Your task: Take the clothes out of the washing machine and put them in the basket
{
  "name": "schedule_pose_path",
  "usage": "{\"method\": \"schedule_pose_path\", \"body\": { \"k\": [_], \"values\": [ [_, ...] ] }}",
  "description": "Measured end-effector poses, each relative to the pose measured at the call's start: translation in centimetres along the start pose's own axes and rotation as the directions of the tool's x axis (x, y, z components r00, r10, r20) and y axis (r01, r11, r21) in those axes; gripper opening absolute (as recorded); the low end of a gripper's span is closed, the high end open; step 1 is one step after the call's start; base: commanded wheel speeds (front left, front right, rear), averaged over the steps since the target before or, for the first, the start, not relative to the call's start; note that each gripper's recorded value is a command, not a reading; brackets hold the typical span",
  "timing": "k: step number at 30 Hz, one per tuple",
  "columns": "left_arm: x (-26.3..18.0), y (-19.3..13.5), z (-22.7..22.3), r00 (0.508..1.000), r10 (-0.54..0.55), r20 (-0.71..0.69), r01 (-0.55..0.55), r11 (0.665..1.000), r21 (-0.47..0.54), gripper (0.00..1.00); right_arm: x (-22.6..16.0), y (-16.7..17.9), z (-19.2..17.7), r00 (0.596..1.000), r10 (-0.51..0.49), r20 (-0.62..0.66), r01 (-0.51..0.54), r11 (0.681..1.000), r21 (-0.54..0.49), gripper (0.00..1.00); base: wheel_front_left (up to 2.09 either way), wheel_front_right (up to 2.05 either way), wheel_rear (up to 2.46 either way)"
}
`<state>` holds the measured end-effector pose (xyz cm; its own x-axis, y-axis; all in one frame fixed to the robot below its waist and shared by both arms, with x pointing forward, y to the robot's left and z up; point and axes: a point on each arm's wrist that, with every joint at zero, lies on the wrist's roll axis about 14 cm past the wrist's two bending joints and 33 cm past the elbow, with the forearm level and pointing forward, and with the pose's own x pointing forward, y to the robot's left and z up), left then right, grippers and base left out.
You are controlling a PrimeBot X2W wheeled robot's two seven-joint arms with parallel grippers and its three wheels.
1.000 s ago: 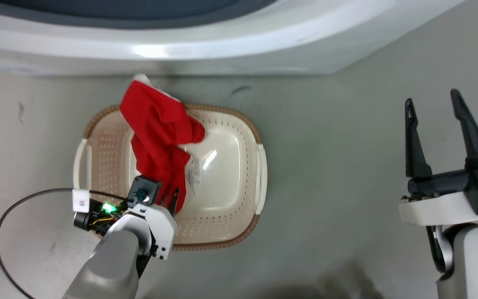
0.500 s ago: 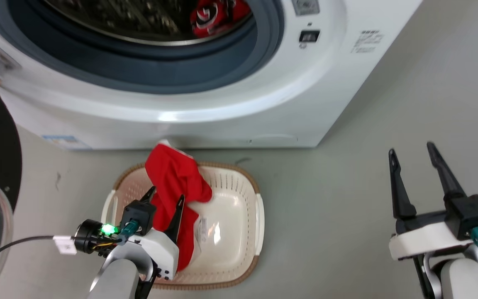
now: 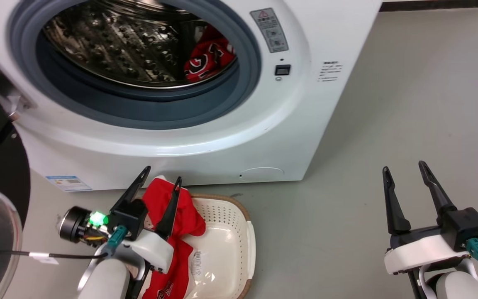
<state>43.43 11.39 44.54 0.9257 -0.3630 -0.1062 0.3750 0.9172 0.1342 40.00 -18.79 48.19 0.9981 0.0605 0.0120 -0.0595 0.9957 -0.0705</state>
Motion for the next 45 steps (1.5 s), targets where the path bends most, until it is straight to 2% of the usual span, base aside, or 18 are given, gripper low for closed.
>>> {"method": "schedule_pose_path", "body": {
  "k": [8, 14, 20, 25, 31, 39, 45],
  "values": [
    [4.6, 0.4, 0.2, 0.996, -0.084, -0.003, 0.084, 0.995, 0.062, 1.00, -0.1, -0.8, -0.9, 0.999, -0.028, -0.027, 0.029, 0.999, 0.026, 1.00, 0.00, 0.00, 0.00],
    [11.5, 1.9, 0.3, 0.991, -0.130, -0.037, 0.134, 0.980, 0.148, 1.00, 0.5, -1.9, -3.2, 0.995, -0.059, -0.085, 0.062, 0.998, 0.026, 1.00, 0.00, 0.00, 0.00],
    [18.0, 2.9, -1.8, 0.973, -0.159, -0.166, 0.185, 0.970, 0.160, 1.00, 0.9, -3.2, -5.7, 0.984, -0.093, -0.151, 0.096, 0.995, 0.019, 1.00, 0.00, 0.00, 0.00],
    [23.6, 4.7, -2.6, 0.958, -0.132, -0.253, 0.167, 0.979, 0.120, 1.00, 1.0, -4.2, -7.8, 0.970, -0.123, -0.208, 0.128, 0.992, 0.012, 1.00, 0.00, 0.00, 0.00],
    [28.1, 6.3, -4.8, 0.909, -0.098, -0.405, 0.138, 0.988, 0.069, 1.00, 0.2, -5.0, -9.7, 0.952, -0.148, -0.268, 0.155, 0.988, 0.007, 1.00, 0.00, 0.00, 0.00],
    [31.4, 5.1, -7.5, 0.804, -0.144, -0.576, 0.115, 0.990, -0.088, 1.00, -1.6, -5.9, -10.7, 0.926, -0.188, -0.328, 0.197, 0.980, -0.006, 1.00, 0.00, 0.00, 0.00],
    [32.3, 4.1, -10.5, 0.738, -0.165, -0.655, 0.117, 0.986, -0.116, 1.00, -2.5, -6.7, -11.3, 0.907, -0.219, -0.359, 0.224, 0.974, -0.027, 1.00, 0.00, 0.00, 0.00]
  ]
}}
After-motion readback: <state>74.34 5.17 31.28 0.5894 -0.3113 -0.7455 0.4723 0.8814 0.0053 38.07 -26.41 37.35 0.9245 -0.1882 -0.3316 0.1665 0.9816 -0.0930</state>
